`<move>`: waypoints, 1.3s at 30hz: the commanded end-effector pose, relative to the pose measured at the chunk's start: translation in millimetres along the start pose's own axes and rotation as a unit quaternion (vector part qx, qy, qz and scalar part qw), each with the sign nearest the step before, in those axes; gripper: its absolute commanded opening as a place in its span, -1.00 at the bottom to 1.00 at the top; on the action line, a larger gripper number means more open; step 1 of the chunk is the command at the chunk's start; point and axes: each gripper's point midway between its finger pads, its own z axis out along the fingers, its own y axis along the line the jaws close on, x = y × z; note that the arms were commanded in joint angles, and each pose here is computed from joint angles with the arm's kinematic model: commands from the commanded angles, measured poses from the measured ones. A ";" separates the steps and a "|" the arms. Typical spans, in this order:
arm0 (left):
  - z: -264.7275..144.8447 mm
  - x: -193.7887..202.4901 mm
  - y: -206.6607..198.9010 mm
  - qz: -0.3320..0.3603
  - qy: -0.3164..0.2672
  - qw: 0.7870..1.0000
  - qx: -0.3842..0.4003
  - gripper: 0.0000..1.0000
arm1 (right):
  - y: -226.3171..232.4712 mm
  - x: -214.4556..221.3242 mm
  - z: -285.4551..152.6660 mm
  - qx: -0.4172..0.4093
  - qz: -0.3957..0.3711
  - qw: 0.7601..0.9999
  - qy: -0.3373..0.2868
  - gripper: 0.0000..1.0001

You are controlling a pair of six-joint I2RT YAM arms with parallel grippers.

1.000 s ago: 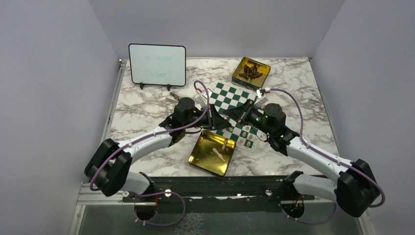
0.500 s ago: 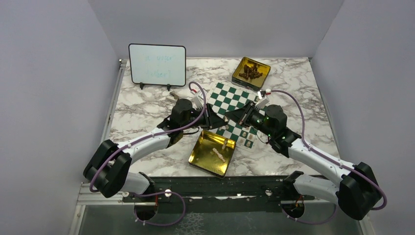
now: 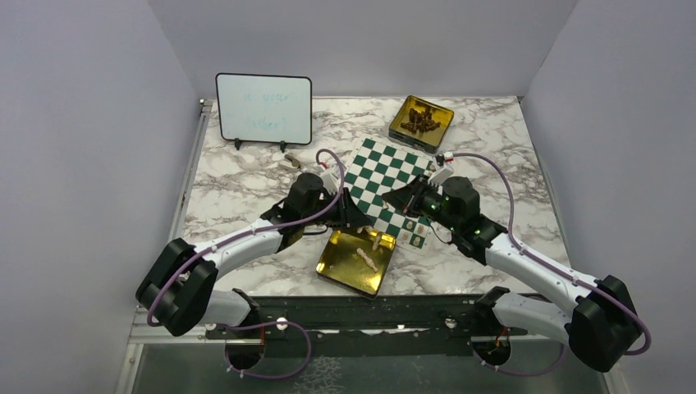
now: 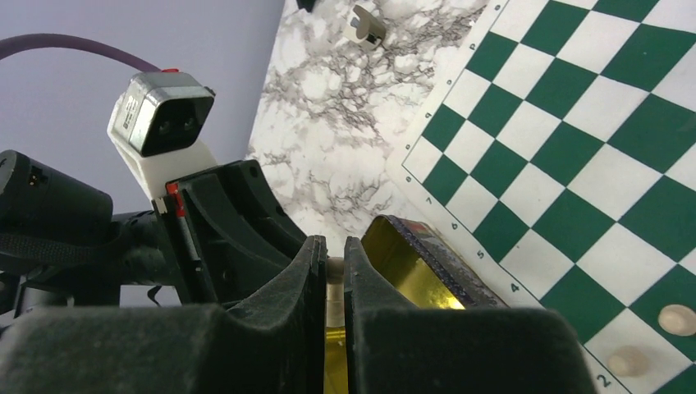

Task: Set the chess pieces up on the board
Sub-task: Place the chess piece on the chessboard.

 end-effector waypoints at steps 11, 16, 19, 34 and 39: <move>-7.9 45.5 55.5 -0.004 0.087 0.991 -0.101 -0.57 | -6.8 5.9 -5.8 0.011 -0.026 1.000 0.008 -0.78; -6.6 50.7 71.2 -0.002 0.100 0.986 -0.134 -0.53 | -9.5 9.5 -5.0 0.012 -0.024 1.000 0.012 -0.78; -4.9 56.0 79.9 -0.005 0.109 0.983 -0.148 -0.43 | -10.7 9.6 -5.2 0.015 -0.026 0.999 0.012 -0.78; -4.9 -10.8 -1.4 0.048 0.018 0.998 -0.043 0.13 | 2.0 11.6 4.5 -0.013 0.005 1.000 0.022 -0.78; -7.6 -28.8 -54.3 0.071 -0.015 0.995 0.073 0.22 | 13.4 9.1 10.0 -0.039 0.037 0.998 0.017 -0.78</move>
